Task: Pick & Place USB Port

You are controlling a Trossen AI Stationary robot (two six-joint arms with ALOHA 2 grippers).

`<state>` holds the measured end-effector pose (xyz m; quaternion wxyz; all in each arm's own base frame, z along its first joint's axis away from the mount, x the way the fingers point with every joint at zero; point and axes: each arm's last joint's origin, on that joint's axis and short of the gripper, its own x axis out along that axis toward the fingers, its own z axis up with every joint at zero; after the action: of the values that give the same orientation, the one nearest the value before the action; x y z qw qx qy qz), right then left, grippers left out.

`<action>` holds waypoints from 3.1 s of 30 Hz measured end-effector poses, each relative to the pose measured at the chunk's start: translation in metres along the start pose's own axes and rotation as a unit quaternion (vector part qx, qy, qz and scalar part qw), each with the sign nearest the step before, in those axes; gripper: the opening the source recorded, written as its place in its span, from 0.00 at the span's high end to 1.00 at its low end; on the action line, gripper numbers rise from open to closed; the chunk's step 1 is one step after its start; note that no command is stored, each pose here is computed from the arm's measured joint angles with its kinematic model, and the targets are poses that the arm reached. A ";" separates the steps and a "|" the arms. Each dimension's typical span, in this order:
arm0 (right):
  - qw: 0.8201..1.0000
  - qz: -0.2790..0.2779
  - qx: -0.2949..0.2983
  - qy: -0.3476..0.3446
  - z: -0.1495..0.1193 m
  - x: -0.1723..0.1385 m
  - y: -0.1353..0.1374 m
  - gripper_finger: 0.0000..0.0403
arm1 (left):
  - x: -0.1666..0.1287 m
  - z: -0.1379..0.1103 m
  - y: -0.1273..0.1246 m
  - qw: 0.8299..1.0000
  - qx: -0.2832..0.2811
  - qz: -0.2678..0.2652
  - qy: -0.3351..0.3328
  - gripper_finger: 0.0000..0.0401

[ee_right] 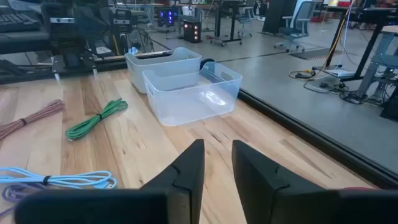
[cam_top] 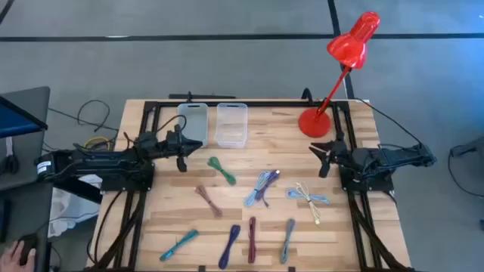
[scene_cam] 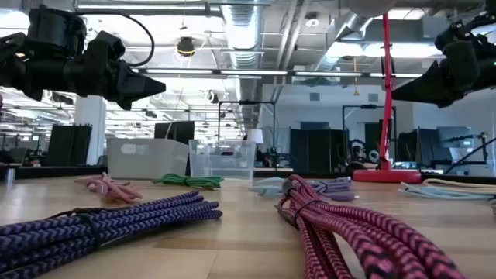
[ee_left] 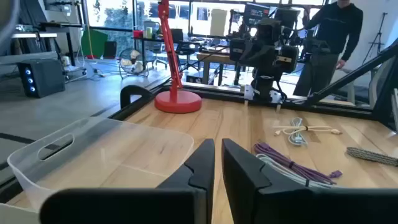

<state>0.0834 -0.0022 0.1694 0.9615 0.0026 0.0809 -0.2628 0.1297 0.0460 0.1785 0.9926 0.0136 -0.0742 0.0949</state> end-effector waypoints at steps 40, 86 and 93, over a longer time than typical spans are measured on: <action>1.000 0.000 0.000 0.000 0.000 0.000 0.000 0.81 | 0.000 0.000 0.000 1.000 0.007 0.000 -0.002 0.93; 0.995 0.086 0.009 0.048 0.011 0.013 0.019 0.81 | 0.000 0.002 0.000 1.000 -0.023 0.001 -0.012 0.93; 0.989 0.121 -0.025 0.082 0.036 0.022 0.032 0.81 | 0.000 0.002 0.000 1.000 -0.023 0.001 -0.011 0.93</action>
<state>0.1241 0.0127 0.2001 0.9761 0.0101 0.1651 -0.1409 0.1294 0.0458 0.1807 0.9917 -0.0078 -0.0875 0.0940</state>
